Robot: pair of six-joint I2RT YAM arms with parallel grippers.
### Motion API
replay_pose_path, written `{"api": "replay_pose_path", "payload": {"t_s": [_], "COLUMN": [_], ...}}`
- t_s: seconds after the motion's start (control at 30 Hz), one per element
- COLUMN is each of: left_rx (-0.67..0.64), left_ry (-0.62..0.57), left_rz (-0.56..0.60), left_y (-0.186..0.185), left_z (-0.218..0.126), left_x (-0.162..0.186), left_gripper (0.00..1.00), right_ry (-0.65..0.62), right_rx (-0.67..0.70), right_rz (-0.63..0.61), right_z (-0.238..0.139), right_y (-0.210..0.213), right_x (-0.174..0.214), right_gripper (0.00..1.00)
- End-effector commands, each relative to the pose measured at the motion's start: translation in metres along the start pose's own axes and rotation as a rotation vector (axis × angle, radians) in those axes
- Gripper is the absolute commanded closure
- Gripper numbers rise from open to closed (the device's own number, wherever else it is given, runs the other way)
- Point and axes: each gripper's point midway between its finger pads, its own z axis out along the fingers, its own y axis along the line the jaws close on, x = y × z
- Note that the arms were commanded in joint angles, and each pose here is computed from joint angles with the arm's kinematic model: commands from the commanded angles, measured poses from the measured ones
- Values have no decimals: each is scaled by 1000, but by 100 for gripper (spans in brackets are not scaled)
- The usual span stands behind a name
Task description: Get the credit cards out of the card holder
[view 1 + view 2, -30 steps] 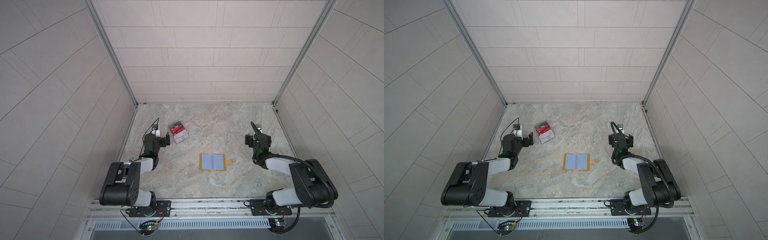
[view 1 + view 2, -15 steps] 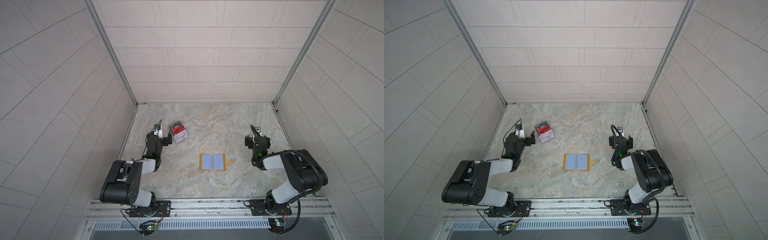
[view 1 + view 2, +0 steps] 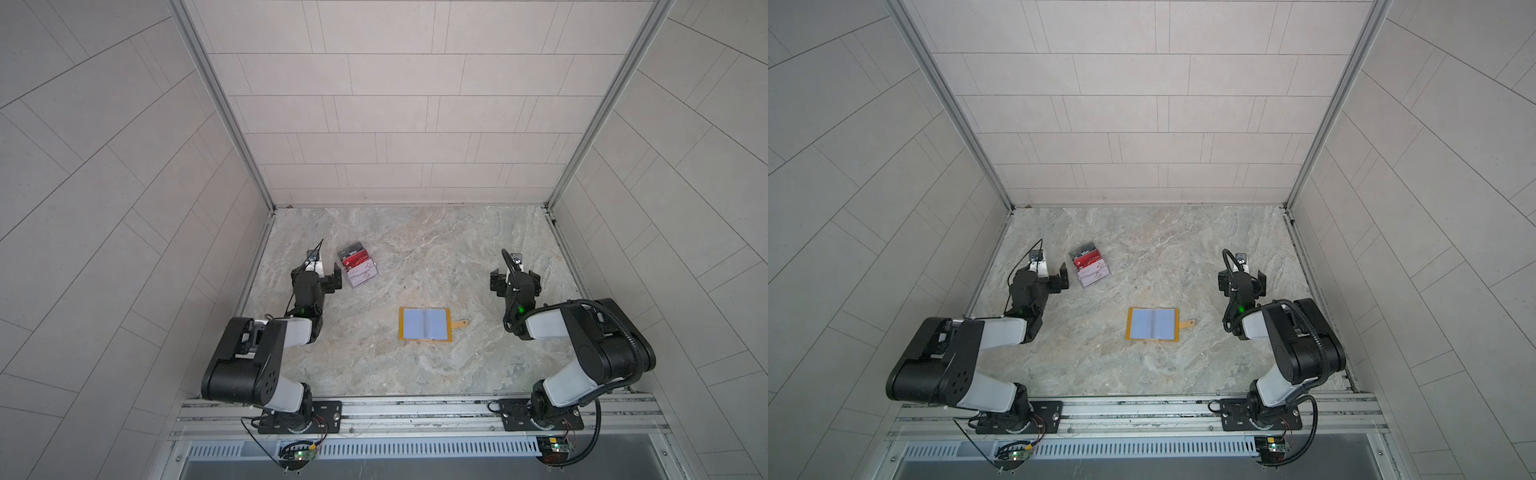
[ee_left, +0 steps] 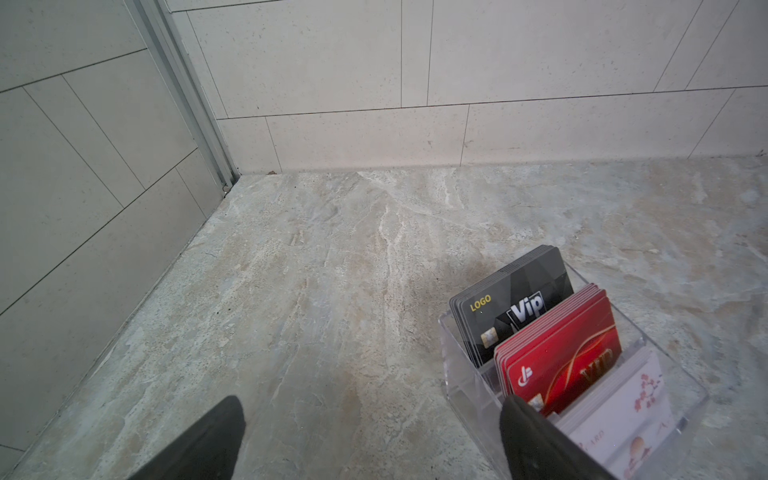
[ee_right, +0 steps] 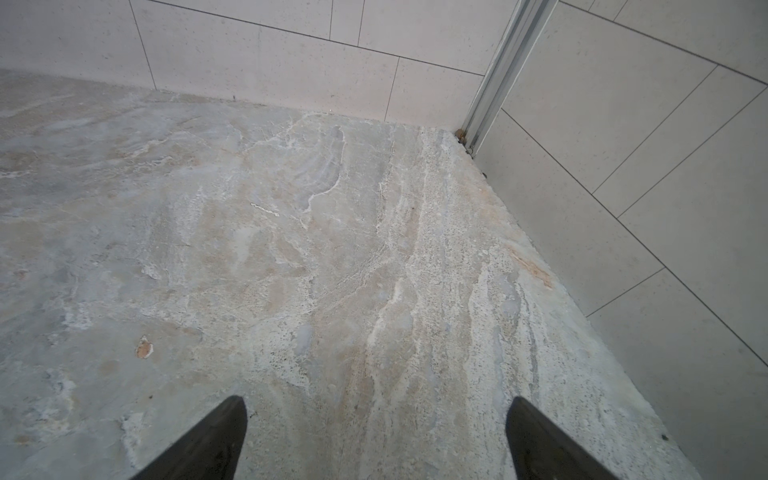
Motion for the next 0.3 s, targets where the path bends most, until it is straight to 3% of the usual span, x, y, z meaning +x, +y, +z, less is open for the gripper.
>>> {"api": "replay_pose_path", "payload": {"t_s": [0.0, 0.27], "left_rx": [-13, -13], "left_ry": [-33, -33], "left_rz": [-12, -11], "left_y": [3, 3], "left_z": [-1, -1], "left_x": [-8, -9], "left_gripper": [0, 0], "right_ry": [-29, -29], "right_rx": [9, 10], "right_rz": [13, 13], "right_z": [1, 1], "right_y": [-2, -3], "right_x": [-10, -10], "right_gripper": [0, 0]}}
